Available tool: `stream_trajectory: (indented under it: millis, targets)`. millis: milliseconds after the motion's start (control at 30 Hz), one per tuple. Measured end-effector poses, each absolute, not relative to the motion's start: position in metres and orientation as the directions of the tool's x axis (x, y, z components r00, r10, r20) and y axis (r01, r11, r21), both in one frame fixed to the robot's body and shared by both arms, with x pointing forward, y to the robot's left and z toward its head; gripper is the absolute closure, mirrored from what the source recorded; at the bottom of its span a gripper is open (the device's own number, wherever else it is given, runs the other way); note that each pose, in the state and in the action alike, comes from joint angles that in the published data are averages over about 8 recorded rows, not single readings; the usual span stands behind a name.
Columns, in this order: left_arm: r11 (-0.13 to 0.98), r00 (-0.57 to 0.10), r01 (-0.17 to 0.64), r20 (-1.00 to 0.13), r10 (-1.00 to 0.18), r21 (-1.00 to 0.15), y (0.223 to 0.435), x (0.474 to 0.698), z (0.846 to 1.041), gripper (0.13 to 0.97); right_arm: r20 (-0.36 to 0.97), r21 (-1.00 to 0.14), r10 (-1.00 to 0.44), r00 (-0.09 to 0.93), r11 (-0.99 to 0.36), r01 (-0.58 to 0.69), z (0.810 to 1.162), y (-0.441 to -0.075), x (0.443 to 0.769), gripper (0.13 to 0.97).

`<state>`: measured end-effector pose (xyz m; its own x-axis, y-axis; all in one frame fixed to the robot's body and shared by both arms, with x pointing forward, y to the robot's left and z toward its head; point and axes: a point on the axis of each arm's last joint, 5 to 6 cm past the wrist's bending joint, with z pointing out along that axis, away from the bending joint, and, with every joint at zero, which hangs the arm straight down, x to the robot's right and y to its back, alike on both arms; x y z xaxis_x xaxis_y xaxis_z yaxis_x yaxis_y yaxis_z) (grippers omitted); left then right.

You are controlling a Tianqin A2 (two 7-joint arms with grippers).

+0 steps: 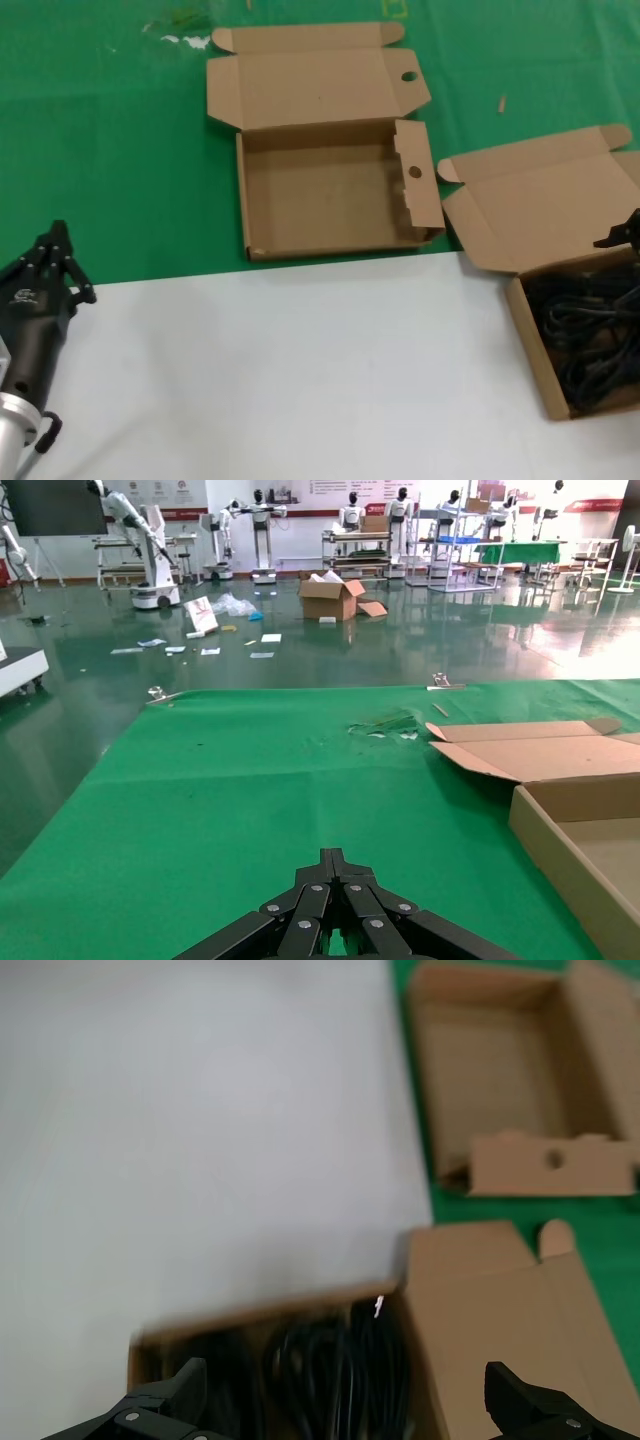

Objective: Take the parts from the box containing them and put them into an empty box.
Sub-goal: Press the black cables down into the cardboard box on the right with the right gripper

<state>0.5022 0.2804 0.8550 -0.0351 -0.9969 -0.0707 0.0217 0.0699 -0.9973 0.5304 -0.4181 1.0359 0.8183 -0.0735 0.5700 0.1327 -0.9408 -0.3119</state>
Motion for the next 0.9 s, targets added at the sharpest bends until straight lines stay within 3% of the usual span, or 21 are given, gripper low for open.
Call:
stream_trajectory:
  millis: [167, 367, 667, 900]
  targets:
    - [0.07, -0.035, 0.022, -0.071, -0.997, -0.997, 0.28, 0.502, 0.855, 0.957, 0.536, -0.183, 0.097, 0.839, -0.956, 0.228, 1.045, -0.426, 0.55, 0.13]
    - [0.07, -0.035, 0.022, -0.071, -0.997, -0.997, 0.28, 0.502, 0.855, 0.957, 0.481, -0.103, 0.209, 0.852, -0.951, 0.292, 1.05, -0.425, 0.571, 0.131]
    - [0.07, -0.035, 0.022, -0.071, -0.997, -0.997, 0.28, 0.502, 0.855, 0.957, 0.45, -0.093, 0.217, 0.866, -0.954, 0.287, 1.044, -0.419, 0.593, 0.179]
    - [0.07, -0.035, 0.022, -0.071, -0.997, -0.997, 0.28, 0.502, 0.855, 0.957, 0.436, -0.111, 0.18, 0.882, -0.962, 0.251, 1.038, -0.418, 0.6, 0.279]
